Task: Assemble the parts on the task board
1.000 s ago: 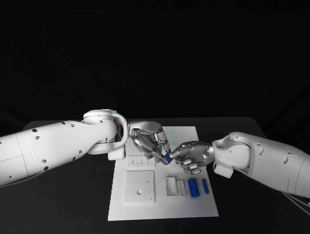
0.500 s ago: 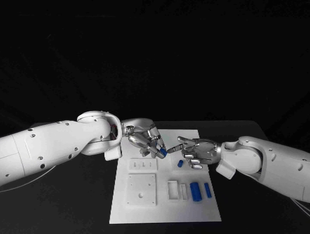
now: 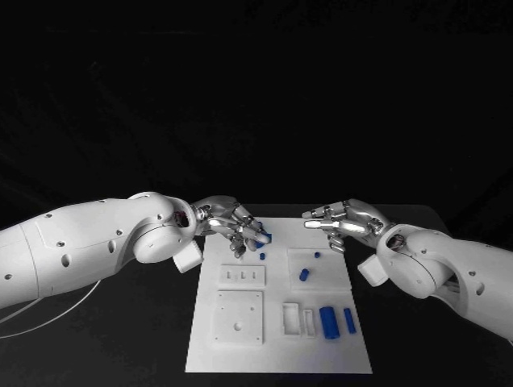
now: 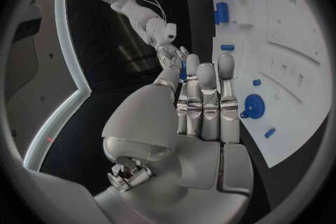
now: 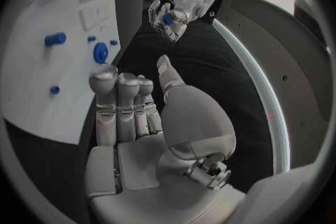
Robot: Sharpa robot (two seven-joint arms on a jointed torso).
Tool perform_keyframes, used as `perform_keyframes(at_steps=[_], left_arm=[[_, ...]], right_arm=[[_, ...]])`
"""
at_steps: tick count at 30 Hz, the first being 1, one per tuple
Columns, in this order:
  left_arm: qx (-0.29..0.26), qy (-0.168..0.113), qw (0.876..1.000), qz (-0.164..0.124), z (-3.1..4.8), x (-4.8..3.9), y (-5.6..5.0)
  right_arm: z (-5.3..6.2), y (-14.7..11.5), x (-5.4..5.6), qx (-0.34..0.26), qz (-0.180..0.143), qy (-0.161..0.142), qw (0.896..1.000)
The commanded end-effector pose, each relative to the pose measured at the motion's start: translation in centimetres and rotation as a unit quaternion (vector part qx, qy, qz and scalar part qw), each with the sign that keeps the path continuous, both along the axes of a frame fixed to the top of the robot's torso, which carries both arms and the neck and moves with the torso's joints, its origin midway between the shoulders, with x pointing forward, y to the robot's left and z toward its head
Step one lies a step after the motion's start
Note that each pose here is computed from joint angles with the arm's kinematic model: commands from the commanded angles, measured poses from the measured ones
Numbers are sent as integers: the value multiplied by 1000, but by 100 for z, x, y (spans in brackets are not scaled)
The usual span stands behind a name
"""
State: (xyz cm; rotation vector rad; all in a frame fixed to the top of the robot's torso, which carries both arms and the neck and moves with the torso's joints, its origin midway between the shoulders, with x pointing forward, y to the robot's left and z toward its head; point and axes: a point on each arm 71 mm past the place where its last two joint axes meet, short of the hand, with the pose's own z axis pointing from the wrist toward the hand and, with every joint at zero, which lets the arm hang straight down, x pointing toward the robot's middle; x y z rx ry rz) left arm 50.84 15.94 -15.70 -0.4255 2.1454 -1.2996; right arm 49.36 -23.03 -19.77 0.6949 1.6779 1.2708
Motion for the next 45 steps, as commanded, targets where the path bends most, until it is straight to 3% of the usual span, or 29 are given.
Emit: perform_keyframes(at_steps=[1,3,6,13,17,25,45], left_arm=[[-52,87,991,85,-52,19,67],[-61,102,988,102,-81,15,96],[-68,112,985,115,-103,12,115],[-89,125,977,146,-125,7,134],[-92,126,976,154,-130,7,135],[-90,124,976,152,-133,5,120],[-82,104,985,108,-117,-36,25]], right_arm=[[265,50,-49,-112,-27,-232,966],[345,136,-97,-136,-24,-292,946],[409,243,-150,-146,-17,-341,928],[466,463,-225,-171,3,-405,898],[468,551,-240,-184,11,-419,889],[447,696,-247,-196,32,-417,887],[355,895,-199,-210,70,-378,899]])
